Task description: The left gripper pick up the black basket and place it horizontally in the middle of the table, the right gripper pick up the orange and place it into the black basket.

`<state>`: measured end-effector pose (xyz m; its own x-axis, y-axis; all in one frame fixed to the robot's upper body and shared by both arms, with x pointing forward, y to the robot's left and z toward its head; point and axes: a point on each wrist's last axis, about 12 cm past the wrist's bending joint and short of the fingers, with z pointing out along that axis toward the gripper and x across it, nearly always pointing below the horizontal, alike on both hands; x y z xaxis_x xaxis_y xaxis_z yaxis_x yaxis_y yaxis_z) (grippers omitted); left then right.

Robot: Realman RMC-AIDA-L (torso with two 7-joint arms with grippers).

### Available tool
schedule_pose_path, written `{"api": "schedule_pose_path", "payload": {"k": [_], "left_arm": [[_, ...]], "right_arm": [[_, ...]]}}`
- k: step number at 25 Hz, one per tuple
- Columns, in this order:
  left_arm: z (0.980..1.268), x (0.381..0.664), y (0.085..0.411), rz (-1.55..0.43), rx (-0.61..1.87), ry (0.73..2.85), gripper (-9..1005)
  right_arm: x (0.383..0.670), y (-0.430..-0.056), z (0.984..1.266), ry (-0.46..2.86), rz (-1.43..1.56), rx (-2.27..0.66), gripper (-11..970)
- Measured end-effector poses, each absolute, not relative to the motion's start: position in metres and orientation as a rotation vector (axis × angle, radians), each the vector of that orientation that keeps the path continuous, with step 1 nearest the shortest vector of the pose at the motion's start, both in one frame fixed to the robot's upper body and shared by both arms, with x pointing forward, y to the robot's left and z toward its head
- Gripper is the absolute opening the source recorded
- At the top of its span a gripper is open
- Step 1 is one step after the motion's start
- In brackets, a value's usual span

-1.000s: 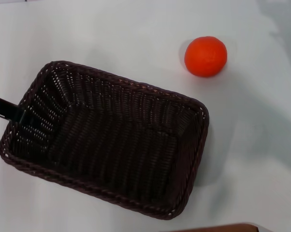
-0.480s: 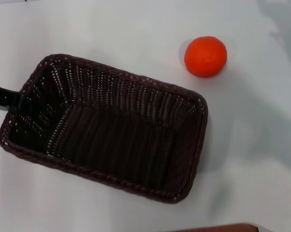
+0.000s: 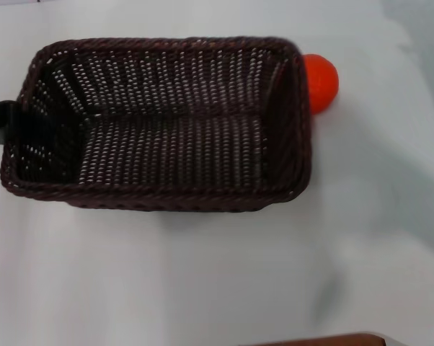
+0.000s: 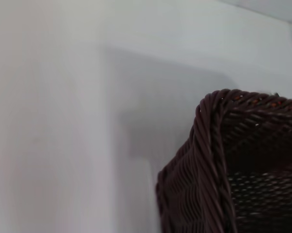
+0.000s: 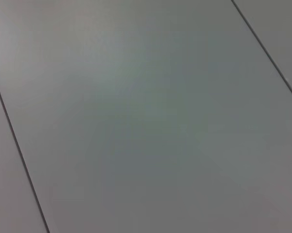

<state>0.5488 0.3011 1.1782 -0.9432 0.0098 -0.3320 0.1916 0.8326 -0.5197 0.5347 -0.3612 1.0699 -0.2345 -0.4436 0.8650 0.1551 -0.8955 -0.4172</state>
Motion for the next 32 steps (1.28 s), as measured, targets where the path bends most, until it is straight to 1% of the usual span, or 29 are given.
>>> {"api": "schedule_pose_path", "payload": {"k": [4,13,18,23,32], "left_arm": [[1.174,0.545,0.308,-0.82,0.096,2.69,130],[1.162,0.545,0.303,-0.826,0.023,2.679,131],[1.154,0.545,0.301,-0.769,-0.012,2.689,131],[1.152,0.545,0.296,-0.722,0.002,2.697,154],[1.148,0.547,0.293,-0.703,0.003,2.699,195]], "right_arm": [[0.537,-0.36,1.071,0.338,-2.178,-1.643,718],[0.539,-0.359,1.073,0.337,-2.178,-1.637,718],[0.538,-0.36,1.072,0.337,-2.178,-1.639,717],[0.538,-0.36,1.072,0.337,-2.18,-1.64,716],[0.539,-0.362,1.073,0.337,-2.184,-1.65,717]]}}
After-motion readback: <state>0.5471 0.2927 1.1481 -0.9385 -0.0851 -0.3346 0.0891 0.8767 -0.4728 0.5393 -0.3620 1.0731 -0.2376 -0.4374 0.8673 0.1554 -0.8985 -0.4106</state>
